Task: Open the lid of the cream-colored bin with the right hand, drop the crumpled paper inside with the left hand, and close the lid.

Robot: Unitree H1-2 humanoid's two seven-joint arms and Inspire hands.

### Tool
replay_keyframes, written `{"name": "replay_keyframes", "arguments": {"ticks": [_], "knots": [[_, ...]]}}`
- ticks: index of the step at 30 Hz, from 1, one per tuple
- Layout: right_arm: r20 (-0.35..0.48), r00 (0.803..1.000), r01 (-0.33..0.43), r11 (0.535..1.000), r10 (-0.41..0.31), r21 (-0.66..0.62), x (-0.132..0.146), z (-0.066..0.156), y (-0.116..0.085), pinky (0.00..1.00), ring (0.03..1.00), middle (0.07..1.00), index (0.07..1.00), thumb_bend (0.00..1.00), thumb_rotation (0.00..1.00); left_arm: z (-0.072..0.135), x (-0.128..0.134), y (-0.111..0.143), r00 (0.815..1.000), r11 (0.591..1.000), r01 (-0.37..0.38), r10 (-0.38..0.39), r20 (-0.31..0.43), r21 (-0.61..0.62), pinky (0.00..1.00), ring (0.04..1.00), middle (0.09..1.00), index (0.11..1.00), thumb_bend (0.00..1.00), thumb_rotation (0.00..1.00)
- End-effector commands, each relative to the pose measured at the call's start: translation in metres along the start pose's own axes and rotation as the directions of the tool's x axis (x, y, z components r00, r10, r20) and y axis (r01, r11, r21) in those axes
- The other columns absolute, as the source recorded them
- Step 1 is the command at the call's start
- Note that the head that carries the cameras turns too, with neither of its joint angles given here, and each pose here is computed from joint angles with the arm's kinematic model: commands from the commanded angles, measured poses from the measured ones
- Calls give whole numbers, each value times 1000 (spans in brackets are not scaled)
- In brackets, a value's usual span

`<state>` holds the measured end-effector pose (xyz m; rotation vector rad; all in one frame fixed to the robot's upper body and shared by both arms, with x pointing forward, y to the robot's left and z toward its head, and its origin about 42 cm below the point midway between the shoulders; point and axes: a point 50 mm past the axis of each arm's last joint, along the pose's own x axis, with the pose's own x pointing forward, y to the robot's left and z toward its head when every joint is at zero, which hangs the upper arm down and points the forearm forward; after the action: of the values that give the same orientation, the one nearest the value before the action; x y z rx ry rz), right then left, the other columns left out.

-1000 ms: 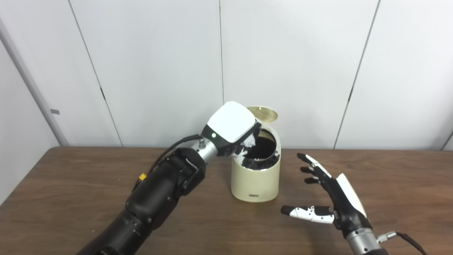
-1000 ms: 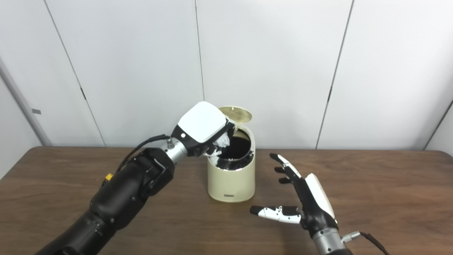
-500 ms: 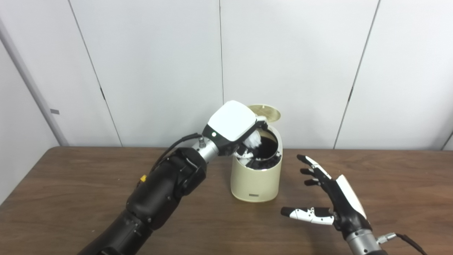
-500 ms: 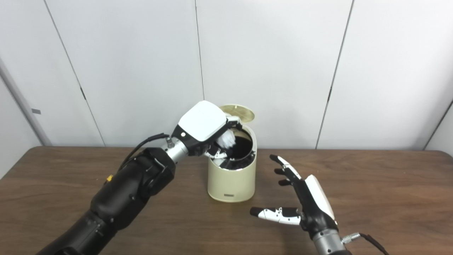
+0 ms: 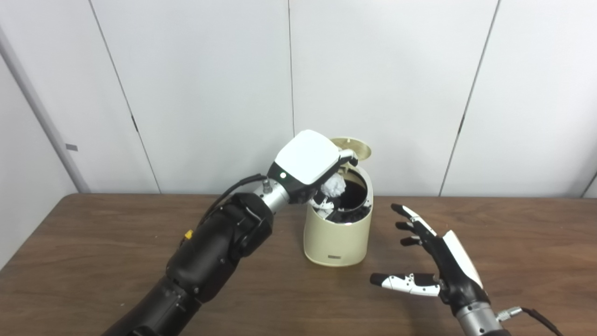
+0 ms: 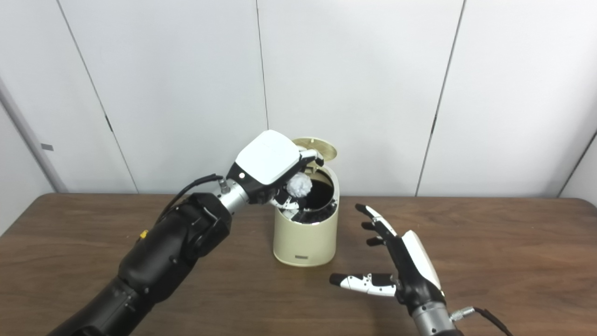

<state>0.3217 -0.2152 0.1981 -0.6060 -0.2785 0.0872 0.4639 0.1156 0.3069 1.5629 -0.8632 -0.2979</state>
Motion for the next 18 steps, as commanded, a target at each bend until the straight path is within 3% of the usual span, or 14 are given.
{"name": "replay_keyframes", "arguments": {"ticks": [1, 18], "knots": [[65, 997, 40, 999, -40, -4, 8, 16, -10, 701, 839, 920, 891, 789, 304, -7, 9, 27, 997, 997, -72, 72, -2, 27, 374, 498, 564, 713, 997, 184], [64, 998, 29, 1000, -29, -11, 8, 16, -9, 687, 836, 924, 896, 794, 318, -9, 6, 31, 999, 999, -45, 45, -8, 27, 404, 538, 636, 734, 972, 246]]}}
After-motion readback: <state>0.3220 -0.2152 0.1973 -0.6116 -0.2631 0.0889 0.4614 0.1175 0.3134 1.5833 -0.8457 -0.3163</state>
